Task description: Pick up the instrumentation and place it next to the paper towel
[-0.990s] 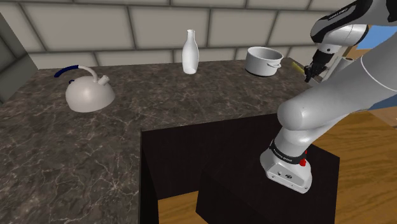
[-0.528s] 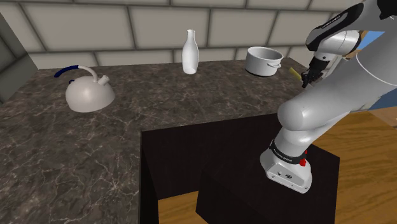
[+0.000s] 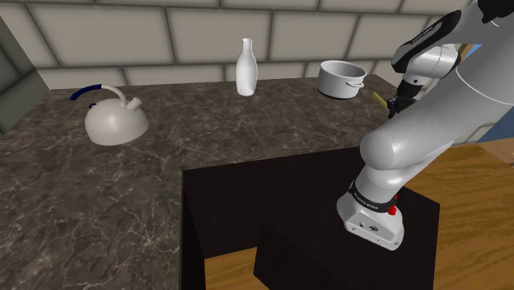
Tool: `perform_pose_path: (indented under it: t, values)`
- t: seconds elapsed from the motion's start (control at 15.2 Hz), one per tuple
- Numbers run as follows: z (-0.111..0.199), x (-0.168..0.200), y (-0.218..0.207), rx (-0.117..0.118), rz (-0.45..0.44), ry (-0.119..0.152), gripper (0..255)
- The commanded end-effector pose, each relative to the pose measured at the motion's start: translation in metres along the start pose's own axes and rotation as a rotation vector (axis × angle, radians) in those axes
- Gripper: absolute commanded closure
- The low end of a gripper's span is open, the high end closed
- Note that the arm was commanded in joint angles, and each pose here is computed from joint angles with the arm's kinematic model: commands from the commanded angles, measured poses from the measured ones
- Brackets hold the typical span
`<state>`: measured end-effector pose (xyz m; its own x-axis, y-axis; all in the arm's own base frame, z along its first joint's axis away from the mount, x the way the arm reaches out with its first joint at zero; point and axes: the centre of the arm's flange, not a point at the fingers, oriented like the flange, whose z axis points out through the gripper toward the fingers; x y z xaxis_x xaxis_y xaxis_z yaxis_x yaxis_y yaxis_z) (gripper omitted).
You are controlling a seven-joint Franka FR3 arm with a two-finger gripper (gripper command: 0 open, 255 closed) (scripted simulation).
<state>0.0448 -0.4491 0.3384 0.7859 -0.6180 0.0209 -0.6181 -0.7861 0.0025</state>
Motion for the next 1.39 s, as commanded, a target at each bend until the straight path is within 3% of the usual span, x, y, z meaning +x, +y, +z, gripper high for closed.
perform_pose_path:
  t: [0.0, 0.13, 0.2, 0.53, 0.79, 1.32]
  values:
    - [0.000, 0.000, 0.000, 0.000, 0.000, 0.000, 255]
    - [0.000, 0.000, 0.000, 0.000, 0.000, 0.000, 255]
    - [0.000, 0.000, 0.000, 0.000, 0.000, 0.000, 0]
    - [0.000, 0.000, 0.000, 0.000, 0.000, 0.000, 0]
    - [-0.050, 0.000, 0.000, 0.000, 0.000, 0.000, 0]
    - [-0.050, 0.000, 0.000, 0.000, 0.000, 0.000, 0]
